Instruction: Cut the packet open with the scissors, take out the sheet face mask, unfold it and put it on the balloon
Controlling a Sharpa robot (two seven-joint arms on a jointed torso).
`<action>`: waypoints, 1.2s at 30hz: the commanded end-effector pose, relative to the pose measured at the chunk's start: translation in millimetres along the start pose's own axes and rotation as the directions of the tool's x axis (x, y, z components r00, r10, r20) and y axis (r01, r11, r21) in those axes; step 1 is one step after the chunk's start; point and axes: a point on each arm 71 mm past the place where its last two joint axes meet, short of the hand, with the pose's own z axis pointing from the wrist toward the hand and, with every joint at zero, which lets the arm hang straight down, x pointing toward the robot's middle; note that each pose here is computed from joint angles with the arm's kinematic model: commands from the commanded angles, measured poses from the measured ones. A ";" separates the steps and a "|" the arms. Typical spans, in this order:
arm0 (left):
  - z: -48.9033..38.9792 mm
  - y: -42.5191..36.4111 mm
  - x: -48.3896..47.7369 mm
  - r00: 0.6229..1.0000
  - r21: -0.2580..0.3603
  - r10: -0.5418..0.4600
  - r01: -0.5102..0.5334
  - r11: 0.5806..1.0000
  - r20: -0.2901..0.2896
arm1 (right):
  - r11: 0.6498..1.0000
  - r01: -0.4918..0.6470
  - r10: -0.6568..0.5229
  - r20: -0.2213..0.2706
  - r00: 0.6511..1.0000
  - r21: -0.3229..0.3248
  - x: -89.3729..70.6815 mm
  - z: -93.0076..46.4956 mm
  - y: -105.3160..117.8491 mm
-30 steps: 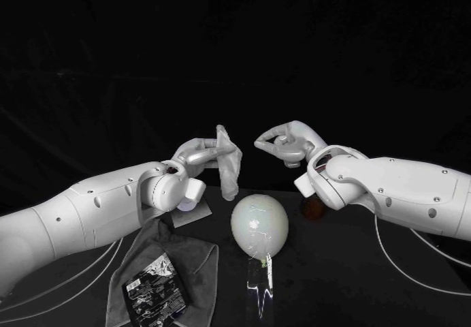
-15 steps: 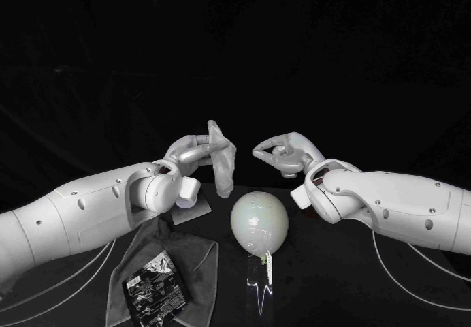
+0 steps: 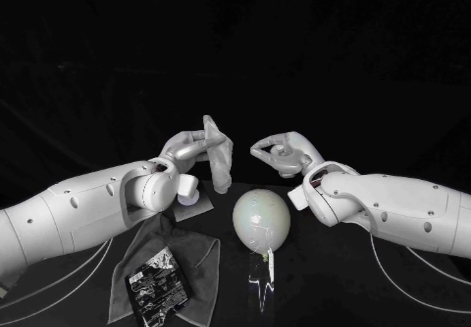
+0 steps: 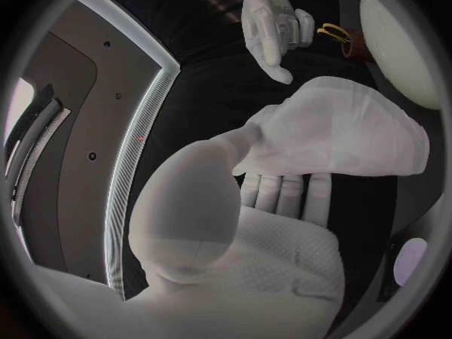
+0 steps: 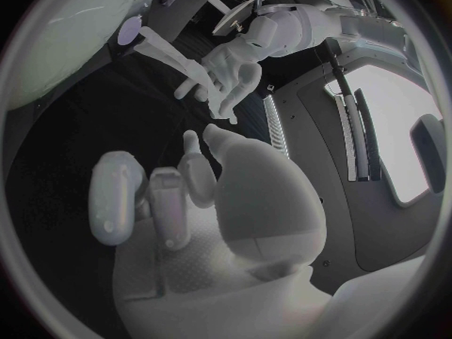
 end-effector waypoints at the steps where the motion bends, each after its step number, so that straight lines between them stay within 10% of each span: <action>1: -0.3 -2.8 0.1 1.000 0.026 -0.006 0.006 1.000 0.011 | 0.999 -0.002 0.002 0.006 1.000 -0.041 2.9 0.5 4.6; 36: -0.6 -3.2 -1.0 1.000 0.031 -0.004 0.004 1.000 0.014 | 0.998 -0.006 0.006 0.006 1.000 -0.069 16.7 10.6 12.7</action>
